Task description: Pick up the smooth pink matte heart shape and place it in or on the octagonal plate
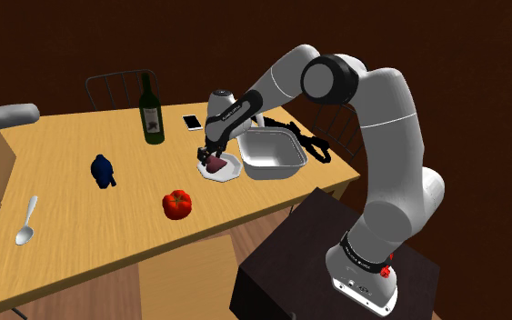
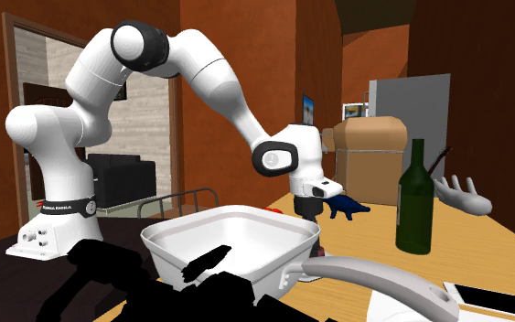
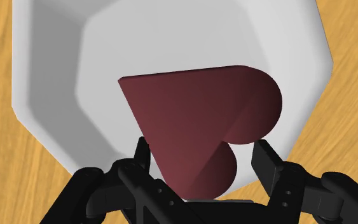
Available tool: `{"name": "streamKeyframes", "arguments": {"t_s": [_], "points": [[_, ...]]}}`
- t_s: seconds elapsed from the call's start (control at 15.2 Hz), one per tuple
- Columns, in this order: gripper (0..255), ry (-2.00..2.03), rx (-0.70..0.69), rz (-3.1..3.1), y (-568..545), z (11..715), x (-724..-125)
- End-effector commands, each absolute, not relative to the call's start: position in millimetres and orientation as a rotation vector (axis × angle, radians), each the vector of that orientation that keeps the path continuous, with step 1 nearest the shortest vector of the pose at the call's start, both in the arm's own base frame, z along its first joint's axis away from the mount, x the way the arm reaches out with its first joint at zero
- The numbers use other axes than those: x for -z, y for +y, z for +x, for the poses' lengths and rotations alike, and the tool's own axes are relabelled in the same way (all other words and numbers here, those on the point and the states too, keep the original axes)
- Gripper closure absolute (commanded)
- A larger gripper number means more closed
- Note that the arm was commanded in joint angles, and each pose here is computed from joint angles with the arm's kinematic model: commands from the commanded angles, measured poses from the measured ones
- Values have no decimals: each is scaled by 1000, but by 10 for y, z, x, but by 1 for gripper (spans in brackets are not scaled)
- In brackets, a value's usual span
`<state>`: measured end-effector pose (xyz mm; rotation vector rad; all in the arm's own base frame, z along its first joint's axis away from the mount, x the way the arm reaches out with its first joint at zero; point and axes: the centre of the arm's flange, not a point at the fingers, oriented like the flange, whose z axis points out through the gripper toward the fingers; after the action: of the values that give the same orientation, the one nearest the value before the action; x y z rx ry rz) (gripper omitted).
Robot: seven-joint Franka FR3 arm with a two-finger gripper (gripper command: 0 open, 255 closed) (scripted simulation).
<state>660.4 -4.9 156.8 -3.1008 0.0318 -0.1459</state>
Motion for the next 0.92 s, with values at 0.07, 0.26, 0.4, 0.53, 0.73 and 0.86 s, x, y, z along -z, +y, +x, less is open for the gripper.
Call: {"name": "streamKeyframes", "arguments": {"t_s": [0.07, 0.26, 0.4, 0.53, 0.73, 0.86], "points": [[255, 32, 146, -3101, -49, 6604, -1568], [255, 32, 146, -3101, -49, 6604, -1726], [255, 32, 146, -3101, -49, 6604, -1832], [255, 32, 146, -3101, -49, 6604, -1937], [255, 32, 146, -3101, -49, 6604, -2096], [255, 32, 146, -3101, -49, 6604, -2201]]}}
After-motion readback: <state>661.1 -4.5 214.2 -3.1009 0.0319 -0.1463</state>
